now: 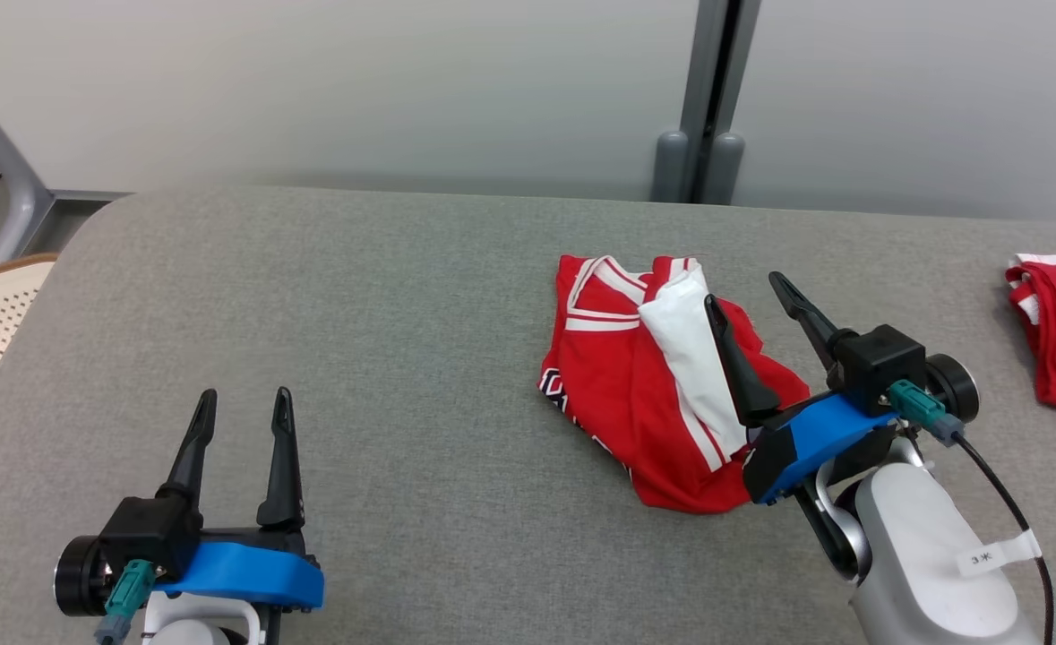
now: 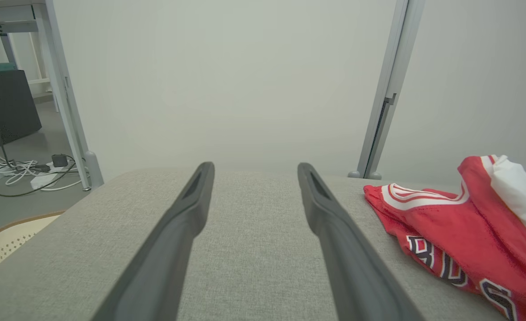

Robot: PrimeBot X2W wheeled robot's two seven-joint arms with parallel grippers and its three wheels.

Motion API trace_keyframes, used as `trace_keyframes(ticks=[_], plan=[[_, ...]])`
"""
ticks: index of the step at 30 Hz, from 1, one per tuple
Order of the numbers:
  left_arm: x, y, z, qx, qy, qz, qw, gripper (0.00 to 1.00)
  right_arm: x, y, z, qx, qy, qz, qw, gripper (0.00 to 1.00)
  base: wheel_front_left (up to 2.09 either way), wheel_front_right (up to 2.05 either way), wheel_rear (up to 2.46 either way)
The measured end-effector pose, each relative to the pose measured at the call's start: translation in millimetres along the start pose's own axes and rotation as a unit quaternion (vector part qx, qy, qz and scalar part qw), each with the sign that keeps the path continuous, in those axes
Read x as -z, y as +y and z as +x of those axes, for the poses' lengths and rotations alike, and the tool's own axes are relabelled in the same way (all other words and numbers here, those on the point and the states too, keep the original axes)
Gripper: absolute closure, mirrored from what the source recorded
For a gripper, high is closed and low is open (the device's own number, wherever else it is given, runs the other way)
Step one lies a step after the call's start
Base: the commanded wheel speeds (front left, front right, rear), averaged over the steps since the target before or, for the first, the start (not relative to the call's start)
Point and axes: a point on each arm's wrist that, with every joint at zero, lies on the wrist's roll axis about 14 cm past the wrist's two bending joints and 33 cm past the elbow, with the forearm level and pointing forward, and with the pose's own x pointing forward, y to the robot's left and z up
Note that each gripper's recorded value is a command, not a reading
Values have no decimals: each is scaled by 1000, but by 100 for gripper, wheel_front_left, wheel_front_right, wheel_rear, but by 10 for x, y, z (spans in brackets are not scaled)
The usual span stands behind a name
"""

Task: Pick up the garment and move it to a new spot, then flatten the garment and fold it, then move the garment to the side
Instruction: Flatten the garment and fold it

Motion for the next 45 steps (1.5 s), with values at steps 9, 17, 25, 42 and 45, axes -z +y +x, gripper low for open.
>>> trace_keyframes(ticks=[9,17,25,42,45], plan=[[58,196,-59,-32,10,-2,999,0,614,7,252,-24,97,-11,995,0,0,0,0],[109,312,-53,-51,19,-3,998,0,1137,143,355,-48,171,4,984,0,0,0,0],[186,320,-61,-55,30,-6,998,0,1003,237,551,-64,138,10,988,100,0,0,0],[63,405,-84,-69,11,-7,998,0,605,1788,303,-281,61,-14,958,100,0,0,0],[72,420,-96,-72,13,-7,997,0,838,2044,20,-325,95,-12,941,100,0,0,0]])
